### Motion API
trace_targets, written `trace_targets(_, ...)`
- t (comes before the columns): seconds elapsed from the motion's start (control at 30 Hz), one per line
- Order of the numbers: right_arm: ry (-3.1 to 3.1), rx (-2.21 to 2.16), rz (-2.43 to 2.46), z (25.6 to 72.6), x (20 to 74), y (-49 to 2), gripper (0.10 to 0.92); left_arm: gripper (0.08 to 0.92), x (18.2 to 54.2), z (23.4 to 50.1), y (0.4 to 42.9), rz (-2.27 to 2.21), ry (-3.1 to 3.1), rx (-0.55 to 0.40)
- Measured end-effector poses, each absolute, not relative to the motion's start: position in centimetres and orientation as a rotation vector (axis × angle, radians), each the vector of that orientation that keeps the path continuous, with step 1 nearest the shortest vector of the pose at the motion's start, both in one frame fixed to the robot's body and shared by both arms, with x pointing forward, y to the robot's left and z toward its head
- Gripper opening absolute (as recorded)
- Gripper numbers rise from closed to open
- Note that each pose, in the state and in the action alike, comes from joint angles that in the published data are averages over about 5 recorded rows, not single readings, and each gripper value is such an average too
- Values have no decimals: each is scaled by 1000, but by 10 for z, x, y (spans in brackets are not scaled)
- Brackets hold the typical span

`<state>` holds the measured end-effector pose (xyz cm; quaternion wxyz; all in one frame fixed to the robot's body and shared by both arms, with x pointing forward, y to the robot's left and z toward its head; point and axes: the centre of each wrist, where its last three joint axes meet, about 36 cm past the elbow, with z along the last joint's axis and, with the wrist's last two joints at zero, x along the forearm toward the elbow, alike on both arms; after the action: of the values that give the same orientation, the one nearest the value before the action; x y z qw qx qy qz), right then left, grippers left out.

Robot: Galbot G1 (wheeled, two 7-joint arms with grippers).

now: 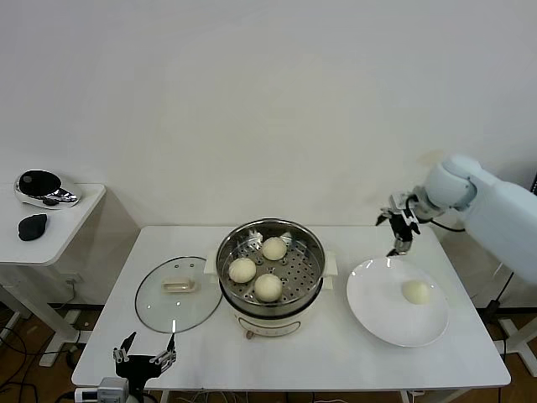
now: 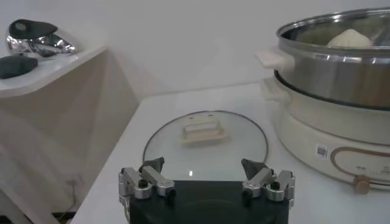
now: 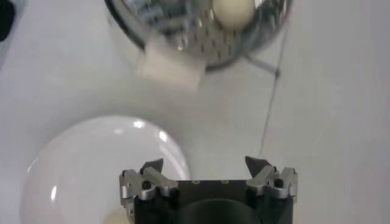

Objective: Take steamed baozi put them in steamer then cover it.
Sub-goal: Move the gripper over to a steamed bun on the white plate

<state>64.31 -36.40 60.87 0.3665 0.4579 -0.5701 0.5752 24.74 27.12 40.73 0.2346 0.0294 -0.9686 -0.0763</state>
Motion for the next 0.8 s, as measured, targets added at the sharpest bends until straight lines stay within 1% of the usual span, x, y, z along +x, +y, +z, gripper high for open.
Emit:
trace_targets(0.43,-1377,1106,1382,543,650,-417,823,823,245,401,271,-211,-2636,83)
trace_targets(0.8,-1328,1093,1353,504,645,-434,823,823,245,398,271,-219,-2626,83)
